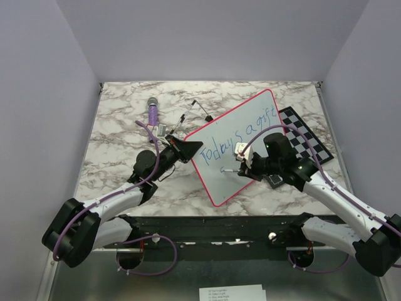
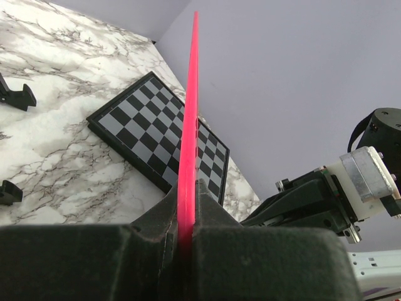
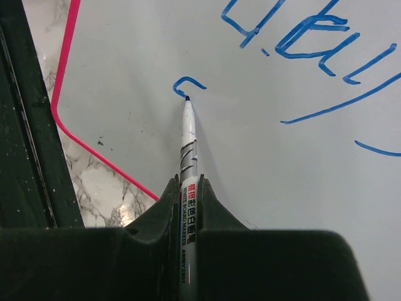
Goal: Write a sentence on the whiteboard
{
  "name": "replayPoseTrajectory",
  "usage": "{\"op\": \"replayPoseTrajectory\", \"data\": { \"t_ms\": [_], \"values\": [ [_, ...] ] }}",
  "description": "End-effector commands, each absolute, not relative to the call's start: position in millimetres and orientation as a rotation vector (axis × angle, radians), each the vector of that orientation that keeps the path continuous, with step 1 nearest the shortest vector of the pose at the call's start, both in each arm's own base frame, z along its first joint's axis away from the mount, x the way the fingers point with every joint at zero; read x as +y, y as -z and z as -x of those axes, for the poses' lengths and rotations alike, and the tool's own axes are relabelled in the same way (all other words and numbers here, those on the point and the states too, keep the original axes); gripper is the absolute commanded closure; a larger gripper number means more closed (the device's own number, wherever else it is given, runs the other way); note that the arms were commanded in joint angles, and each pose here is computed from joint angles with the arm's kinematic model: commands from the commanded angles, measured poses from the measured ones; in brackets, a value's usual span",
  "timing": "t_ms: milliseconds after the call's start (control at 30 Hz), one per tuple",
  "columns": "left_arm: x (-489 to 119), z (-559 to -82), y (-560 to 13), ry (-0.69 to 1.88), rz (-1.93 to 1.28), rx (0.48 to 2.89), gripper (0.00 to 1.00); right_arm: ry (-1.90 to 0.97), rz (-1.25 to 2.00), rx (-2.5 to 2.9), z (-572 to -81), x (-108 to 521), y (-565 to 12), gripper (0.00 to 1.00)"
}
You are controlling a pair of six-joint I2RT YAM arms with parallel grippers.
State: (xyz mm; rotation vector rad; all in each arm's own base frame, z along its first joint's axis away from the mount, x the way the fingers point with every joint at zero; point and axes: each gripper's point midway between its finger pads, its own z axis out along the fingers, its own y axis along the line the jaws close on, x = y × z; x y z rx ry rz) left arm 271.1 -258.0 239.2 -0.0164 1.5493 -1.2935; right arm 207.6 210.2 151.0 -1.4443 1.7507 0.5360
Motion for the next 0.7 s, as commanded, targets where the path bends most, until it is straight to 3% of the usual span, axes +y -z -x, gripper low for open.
{"op": "replayPoseTrajectory", "data": {
  "t_ms": [0,667],
  "values": [
    [-252.3,-267.2,-291.1,1.33,0.003,1.356,1.0,-0.447,1.393,1.759,-220.7,204.6,-159.4,0.99],
    [-254.3,-268.6,-288.8,1.337,0.004,1.361,1.0,-0.472,1.354,1.723,-228.3,214.5,-174.3,1.0]
  ]
}}
